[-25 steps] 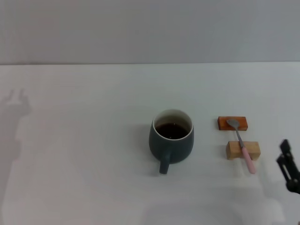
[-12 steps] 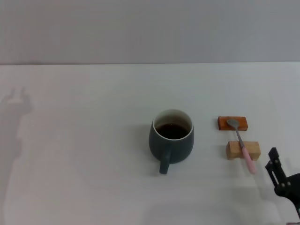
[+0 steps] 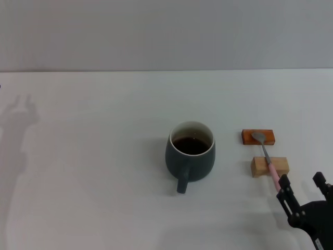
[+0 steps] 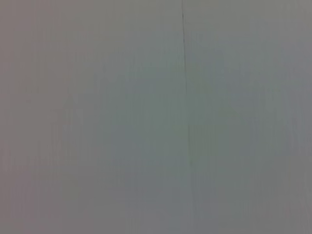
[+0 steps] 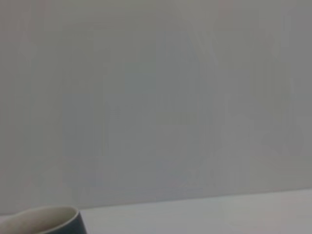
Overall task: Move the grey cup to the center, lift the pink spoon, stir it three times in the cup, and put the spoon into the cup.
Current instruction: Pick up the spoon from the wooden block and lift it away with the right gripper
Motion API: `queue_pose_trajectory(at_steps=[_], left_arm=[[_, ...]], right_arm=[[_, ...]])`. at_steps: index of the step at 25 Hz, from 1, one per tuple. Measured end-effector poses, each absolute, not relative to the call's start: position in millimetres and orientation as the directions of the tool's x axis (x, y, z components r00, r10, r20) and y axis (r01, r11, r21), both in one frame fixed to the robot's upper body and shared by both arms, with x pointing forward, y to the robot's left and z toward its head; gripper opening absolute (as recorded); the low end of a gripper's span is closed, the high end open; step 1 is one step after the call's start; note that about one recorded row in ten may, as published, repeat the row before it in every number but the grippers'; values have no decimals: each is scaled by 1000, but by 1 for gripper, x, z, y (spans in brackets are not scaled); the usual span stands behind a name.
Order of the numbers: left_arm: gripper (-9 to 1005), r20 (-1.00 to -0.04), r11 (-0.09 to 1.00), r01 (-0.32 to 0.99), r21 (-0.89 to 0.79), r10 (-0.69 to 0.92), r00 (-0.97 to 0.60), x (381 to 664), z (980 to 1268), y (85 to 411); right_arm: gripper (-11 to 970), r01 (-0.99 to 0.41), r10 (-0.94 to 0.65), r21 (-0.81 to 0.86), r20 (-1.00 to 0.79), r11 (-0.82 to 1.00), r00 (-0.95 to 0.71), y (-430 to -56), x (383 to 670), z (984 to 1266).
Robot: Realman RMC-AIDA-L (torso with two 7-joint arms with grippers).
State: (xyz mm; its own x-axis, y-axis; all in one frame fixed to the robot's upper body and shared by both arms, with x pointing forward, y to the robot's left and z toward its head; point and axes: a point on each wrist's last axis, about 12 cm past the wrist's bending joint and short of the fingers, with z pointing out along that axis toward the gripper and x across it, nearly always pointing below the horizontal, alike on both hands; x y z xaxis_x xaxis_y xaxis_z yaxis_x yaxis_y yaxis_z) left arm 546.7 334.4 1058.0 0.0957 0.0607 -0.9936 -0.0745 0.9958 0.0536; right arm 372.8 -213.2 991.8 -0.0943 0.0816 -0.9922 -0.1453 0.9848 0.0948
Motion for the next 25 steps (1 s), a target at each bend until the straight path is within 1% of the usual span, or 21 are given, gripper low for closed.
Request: queue_pose_trajectory(at_steps=[25], left_arm=[[222,-992,996,-78,52,61,114,538,1056,335]], right_arm=[[731,-204,83,119,-981,972,-174,-209,381,981]])
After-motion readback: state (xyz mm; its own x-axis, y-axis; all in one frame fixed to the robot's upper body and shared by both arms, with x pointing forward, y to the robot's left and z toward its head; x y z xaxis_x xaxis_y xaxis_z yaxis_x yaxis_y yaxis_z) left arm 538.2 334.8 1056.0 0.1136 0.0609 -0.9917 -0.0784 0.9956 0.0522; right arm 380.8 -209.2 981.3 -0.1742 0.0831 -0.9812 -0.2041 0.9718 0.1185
